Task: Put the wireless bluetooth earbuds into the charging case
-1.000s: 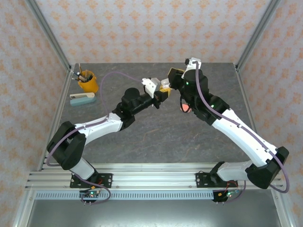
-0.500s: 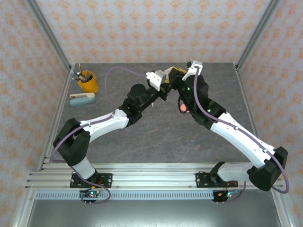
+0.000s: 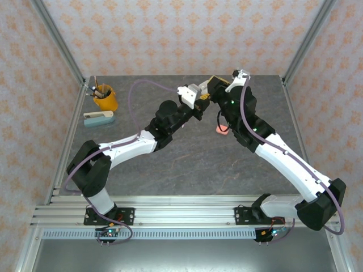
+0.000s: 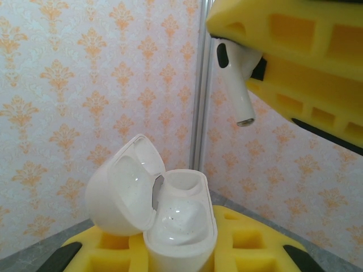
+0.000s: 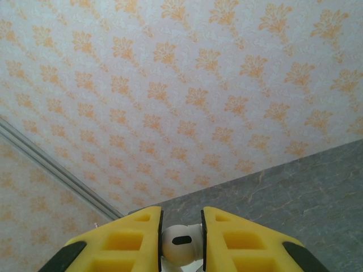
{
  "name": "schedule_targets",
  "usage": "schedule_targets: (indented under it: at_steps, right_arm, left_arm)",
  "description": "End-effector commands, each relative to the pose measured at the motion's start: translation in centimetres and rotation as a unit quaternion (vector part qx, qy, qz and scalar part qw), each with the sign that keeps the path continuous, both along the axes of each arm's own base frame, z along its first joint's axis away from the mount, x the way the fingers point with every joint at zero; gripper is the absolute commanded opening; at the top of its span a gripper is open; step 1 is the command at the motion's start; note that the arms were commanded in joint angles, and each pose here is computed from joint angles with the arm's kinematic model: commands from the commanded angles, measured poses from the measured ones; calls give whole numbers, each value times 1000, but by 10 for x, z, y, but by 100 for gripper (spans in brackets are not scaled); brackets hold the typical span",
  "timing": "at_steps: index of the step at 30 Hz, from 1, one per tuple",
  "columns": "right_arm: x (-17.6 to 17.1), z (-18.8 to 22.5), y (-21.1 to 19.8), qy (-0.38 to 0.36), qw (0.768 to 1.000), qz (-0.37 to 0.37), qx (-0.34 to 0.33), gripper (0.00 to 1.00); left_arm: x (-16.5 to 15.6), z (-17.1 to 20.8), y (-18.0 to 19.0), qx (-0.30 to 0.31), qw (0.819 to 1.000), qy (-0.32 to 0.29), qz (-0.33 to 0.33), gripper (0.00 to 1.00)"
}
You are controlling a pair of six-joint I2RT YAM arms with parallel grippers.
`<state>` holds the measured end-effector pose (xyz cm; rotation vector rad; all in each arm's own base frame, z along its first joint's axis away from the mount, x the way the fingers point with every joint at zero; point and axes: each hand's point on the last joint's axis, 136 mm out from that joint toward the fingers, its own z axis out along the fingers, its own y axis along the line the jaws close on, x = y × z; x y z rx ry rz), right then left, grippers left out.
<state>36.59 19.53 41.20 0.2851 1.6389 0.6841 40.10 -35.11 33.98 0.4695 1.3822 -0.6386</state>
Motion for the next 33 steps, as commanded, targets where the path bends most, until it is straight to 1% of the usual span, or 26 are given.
schedule_targets:
  at_steps: [1,7,18,33]
  right_arm:
    - [-5,10,3,-6,999,24,41,22]
    - [-4,10,7,-2,998,40,54,22]
    - [-2,-1,19,-10,997,66,47,21]
    - [7,-18,24,0,998,61,34,21]
  left_arm:
    - [-4,38,4,-27,999,-42,8,0]
    - [-5,38,6,-27,999,-40,9,0]
    - [-6,44,6,-33,998,-44,7,0]
    - [-12,55,5,-38,998,-52,-7,0]
